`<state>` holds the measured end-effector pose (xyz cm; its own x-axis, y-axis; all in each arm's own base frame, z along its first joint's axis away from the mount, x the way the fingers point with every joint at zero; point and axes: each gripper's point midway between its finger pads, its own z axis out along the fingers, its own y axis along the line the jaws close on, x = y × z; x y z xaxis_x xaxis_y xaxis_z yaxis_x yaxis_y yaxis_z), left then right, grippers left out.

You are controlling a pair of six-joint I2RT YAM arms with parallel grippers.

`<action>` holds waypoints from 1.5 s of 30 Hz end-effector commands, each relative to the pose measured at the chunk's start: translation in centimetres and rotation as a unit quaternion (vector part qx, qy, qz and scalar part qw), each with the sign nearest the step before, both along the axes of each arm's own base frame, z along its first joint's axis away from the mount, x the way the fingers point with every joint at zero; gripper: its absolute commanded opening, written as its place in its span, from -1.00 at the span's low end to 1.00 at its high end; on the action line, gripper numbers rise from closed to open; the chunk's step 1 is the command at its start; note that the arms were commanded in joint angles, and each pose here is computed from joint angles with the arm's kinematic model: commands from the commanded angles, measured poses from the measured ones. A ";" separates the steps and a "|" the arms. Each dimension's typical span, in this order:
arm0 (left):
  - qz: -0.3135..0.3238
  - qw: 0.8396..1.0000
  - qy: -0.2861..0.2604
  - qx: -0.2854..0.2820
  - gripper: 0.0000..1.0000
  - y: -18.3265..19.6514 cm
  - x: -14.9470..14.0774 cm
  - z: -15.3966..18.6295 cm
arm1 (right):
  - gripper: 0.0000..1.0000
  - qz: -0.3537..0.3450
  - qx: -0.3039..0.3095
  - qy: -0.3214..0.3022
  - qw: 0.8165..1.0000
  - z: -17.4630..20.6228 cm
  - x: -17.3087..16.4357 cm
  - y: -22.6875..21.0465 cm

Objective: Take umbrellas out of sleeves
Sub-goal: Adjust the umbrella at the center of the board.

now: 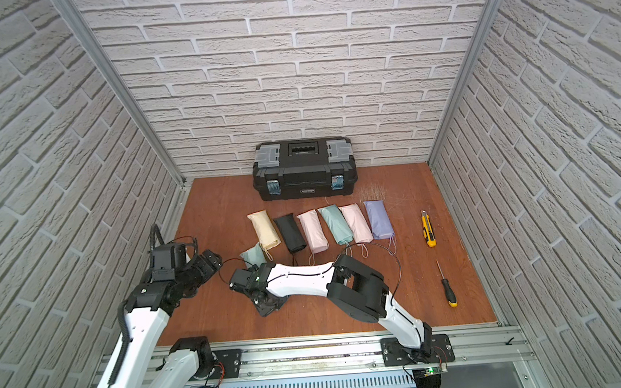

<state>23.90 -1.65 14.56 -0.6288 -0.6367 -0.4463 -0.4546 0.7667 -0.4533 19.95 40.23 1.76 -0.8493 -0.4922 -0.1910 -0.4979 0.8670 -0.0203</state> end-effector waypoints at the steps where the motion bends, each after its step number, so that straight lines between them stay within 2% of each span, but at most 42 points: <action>1: -0.005 1.000 -0.003 0.000 0.78 -0.1 0.5 0.0 | -0.94 -0.009 -0.007 -0.001 1.000 0.2 0.3 -1.6; 14: -0.019 1.000 0.013 -0.013 0.76 -1.5 1.3 -1.4 | -0.94 -0.015 -0.010 0.001 1.000 0.4 0.9 -4.8; 15: -0.022 1.000 0.013 -0.013 0.81 -1.8 1.4 -1.4 | -0.95 -0.016 -0.010 0.000 1.000 0.4 1.0 -5.1; 16: -0.025 0.999 0.015 -0.012 0.96 -2.0 1.4 -1.6 | -0.94 -0.017 -0.009 -0.001 1.000 0.5 0.9 -5.2; 17: -0.031 0.999 0.014 -0.012 0.96 -2.4 1.5 -1.5 | -0.94 -0.018 -0.010 -0.001 1.000 0.4 0.9 -5.5; 25: -0.059 0.998 0.021 0.002 0.97 -4.2 1.8 -1.7 | -0.94 -0.029 -0.015 0.004 0.999 -0.3 1.0 -7.5; 26: -0.061 0.998 0.019 0.002 0.96 -4.4 1.9 -1.7 | -0.95 -0.028 -0.003 -0.002 1.000 0.8 1.1 -7.5; 30: -0.069 0.998 0.014 0.000 0.96 -5.0 2.1 -1.6 | -0.94 -0.030 -0.003 -0.005 1.000 1.0 1.2 -8.3; 45: -0.106 0.993 0.041 0.013 0.96 -7.4 3.1 -4.1 | -0.94 -0.046 -0.015 -0.002 0.999 0.9 1.6 -11.6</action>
<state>26.11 -8.83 9.88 -0.7945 -0.4814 -0.3701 -0.3349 0.8558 -0.3942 21.31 29.08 2.00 -0.8924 -0.4190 -0.1675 -0.4165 0.9077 -0.0513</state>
